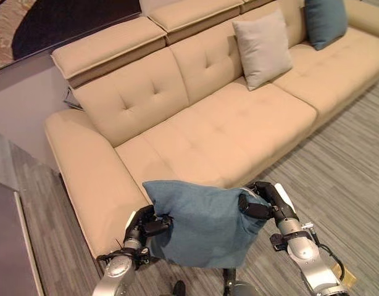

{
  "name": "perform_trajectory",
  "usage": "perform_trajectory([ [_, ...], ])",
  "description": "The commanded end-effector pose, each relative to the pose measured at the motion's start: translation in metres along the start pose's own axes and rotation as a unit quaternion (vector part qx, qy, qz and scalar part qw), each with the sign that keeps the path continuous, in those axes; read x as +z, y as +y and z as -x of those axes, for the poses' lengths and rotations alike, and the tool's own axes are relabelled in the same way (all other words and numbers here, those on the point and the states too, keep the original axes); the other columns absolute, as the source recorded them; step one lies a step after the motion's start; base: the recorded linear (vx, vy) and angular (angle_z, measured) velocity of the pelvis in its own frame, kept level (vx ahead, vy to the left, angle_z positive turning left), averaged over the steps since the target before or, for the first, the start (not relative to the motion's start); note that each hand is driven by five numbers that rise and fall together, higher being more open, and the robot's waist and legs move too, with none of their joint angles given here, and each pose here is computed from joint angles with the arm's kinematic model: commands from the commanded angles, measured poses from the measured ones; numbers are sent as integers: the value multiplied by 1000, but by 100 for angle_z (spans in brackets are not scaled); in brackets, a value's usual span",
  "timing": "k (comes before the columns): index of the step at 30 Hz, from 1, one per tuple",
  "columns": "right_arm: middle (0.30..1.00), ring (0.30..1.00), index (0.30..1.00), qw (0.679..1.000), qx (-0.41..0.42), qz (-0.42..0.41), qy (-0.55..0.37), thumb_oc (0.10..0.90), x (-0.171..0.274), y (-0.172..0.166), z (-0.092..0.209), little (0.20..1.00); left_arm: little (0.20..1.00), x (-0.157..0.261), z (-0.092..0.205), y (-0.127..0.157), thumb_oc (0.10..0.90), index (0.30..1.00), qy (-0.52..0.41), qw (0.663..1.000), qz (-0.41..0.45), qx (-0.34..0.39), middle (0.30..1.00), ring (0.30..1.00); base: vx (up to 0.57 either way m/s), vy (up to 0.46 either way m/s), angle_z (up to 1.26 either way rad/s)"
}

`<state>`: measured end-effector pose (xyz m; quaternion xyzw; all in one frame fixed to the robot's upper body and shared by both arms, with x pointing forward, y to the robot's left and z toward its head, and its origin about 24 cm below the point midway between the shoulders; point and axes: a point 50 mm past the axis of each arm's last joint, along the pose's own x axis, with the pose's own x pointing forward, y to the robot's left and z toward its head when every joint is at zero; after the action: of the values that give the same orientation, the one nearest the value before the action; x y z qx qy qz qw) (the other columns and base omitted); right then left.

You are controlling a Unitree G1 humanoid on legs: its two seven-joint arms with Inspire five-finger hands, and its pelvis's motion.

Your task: Pick up all the scattered cushions and arrange them neatly on the sofa.

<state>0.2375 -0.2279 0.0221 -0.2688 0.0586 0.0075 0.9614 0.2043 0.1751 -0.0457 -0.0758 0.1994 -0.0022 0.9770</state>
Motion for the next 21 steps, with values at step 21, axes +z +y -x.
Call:
perform_trajectory([
  [21,300,300,300,987,-41,-43,-150,400,57,-5,-10,300,300,63,-7,-22,400,300,-147,986,-12,-80,300,300,176,10,3],
])
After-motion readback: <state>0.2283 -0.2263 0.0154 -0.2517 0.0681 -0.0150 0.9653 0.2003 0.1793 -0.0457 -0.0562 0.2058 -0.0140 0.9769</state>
